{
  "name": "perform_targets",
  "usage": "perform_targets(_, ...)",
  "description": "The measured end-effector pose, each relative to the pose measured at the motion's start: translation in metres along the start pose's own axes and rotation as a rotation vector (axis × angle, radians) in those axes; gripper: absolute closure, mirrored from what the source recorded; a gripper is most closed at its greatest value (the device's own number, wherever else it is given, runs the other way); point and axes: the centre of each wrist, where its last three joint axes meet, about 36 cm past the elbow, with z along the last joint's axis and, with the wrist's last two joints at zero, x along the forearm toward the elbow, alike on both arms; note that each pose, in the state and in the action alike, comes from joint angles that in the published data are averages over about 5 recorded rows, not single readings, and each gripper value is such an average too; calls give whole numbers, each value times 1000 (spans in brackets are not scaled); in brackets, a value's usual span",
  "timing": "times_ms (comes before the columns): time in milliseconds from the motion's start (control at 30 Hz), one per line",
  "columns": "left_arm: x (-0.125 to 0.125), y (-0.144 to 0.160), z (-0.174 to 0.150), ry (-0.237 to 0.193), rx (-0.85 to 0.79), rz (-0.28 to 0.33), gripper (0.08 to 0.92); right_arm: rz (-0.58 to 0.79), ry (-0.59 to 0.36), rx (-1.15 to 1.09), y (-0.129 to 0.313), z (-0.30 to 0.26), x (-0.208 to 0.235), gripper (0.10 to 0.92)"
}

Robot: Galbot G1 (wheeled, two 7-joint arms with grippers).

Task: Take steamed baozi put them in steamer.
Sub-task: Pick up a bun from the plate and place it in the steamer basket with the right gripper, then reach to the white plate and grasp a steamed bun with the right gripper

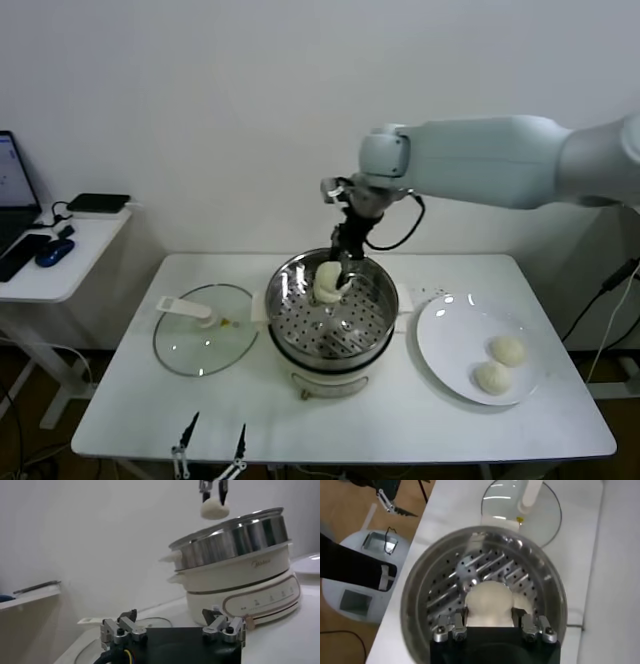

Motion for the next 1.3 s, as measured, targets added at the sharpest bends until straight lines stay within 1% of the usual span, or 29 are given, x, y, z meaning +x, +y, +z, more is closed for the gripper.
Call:
perform_targets(433, -1, -1, 3, 5, 3, -5, 177, -32, -2, 16, -14, -18, -63, 430)
perform_targets(700, -3, -1, 4, 2, 3, -7, 177, -37, 1, 23, -19, -26, -86, 428)
perform_targets(867, -2, 0, 4, 1, 0, -10, 177, -34, 9, 31, -19, -29, -93, 423)
perform_targets(967, -2, 0, 4, 1, 0, -9, 177, -31, 11, 35, -19, -29, -93, 375)
perform_targets(1133, -2, -2, 3, -1, 2, -7, 177, -24, -1, 41, -17, -30, -88, 241)
perform_targets(1233, -2, -3, 2, 0, 1, -6, 177, -21, -12, 42, -16, -28, -80, 206)
perform_targets(1300, -2, -3, 2, 1, 1, -5, 177, -21, -14, 43, -14, -24, -73, 202)
